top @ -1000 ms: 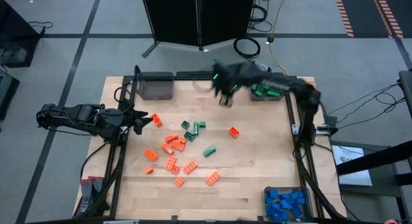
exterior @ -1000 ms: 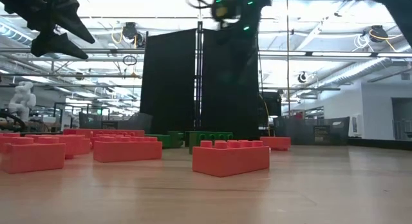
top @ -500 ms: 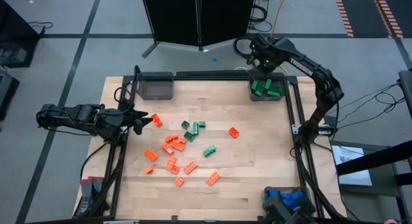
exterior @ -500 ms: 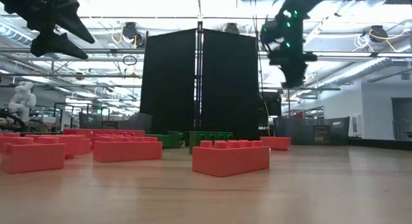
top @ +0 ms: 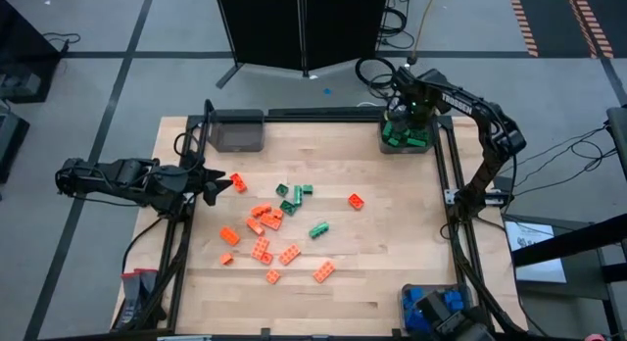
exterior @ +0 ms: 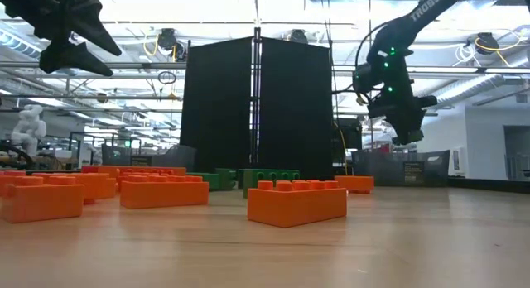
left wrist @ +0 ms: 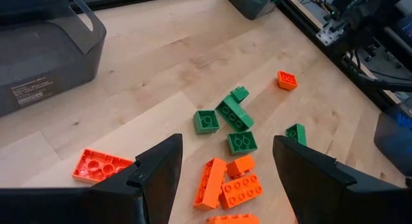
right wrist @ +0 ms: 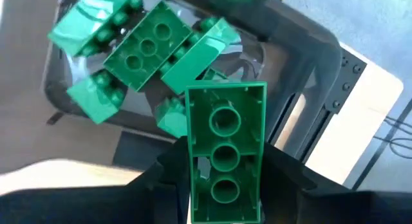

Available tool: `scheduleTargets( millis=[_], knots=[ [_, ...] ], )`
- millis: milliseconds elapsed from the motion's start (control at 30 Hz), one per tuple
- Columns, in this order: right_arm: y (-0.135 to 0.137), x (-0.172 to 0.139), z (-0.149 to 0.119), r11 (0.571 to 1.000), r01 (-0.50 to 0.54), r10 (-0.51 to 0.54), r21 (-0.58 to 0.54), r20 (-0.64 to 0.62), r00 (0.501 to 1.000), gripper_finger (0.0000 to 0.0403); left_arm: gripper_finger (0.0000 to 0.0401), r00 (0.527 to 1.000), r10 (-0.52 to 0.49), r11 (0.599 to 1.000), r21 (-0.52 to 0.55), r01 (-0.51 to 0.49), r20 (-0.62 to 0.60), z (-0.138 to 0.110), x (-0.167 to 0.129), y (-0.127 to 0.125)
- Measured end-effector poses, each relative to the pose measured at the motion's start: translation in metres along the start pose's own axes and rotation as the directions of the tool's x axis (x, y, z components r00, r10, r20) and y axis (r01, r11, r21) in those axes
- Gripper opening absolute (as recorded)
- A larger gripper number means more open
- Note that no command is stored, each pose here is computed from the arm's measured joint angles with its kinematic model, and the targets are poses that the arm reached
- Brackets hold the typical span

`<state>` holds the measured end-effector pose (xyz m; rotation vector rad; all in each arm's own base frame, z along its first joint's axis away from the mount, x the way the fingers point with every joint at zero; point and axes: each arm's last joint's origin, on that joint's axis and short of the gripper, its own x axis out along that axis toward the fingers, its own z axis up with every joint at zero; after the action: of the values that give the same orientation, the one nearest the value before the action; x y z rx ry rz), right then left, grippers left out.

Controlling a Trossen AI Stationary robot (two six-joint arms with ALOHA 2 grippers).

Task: Sort blocks
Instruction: Put the green game piece into the top right black bin

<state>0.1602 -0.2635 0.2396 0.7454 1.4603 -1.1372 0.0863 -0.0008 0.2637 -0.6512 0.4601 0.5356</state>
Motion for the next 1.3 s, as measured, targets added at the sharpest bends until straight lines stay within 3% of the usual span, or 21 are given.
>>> scheduleTargets(
  millis=[367,600,733,867,1033,1133,1200,1300],
  knots=[
    [-0.014,0.007,0.0,0.998,0.007,-0.005,0.066,-0.025,1.0,0.0119,0.0244,1.0,0.001,1.0,-0.002,-0.001,0.001,0.0,0.0,0.0],
    [-0.013,0.007,0.0,0.998,0.007,-0.005,0.065,-0.026,1.0,0.0225,0.0244,1.0,0.004,1.0,-0.024,-0.004,0.005,0.0,0.0,0.0],
    [-0.013,0.007,-0.001,0.998,0.003,-0.001,0.061,-0.033,0.999,0.0243,0.0244,1.0,0.004,1.0,-0.025,-0.004,0.005,0.0,0.0,0.0],
    [-0.002,-0.006,-0.001,0.988,-0.152,0.151,-0.021,-0.009,0.988,0.0237,0.0244,1.0,0.005,1.0,-0.025,-0.004,0.005,0.0,0.0,0.0],
    [0.028,-0.047,-0.006,0.904,-0.384,0.411,-0.189,0.127,0.903,0.022,0.0244,1.0,0.015,1.0,-0.025,-0.014,0.017,0.0,0.0,0.0],
    [0.056,-0.076,-0.012,0.781,-0.519,0.602,-0.347,0.201,0.773,0.0213,0.0244,0.999,0.022,0.999,-0.025,-0.021,0.026,0.001,0.0,0.001],
    [0.082,-0.092,-0.02,0.698,-0.543,0.688,-0.467,0.229,0.688,0.0211,0.0244,0.999,0.025,0.999,-0.025,-0.024,0.031,0.001,0.0,0.001],
    [0.125,-0.109,-0.032,0.629,-0.463,0.735,-0.624,0.283,0.616,0.021,0.0244,0.999,0.025,0.999,-0.025,-0.025,0.03,0.001,0.0,0.001]
  ],
)
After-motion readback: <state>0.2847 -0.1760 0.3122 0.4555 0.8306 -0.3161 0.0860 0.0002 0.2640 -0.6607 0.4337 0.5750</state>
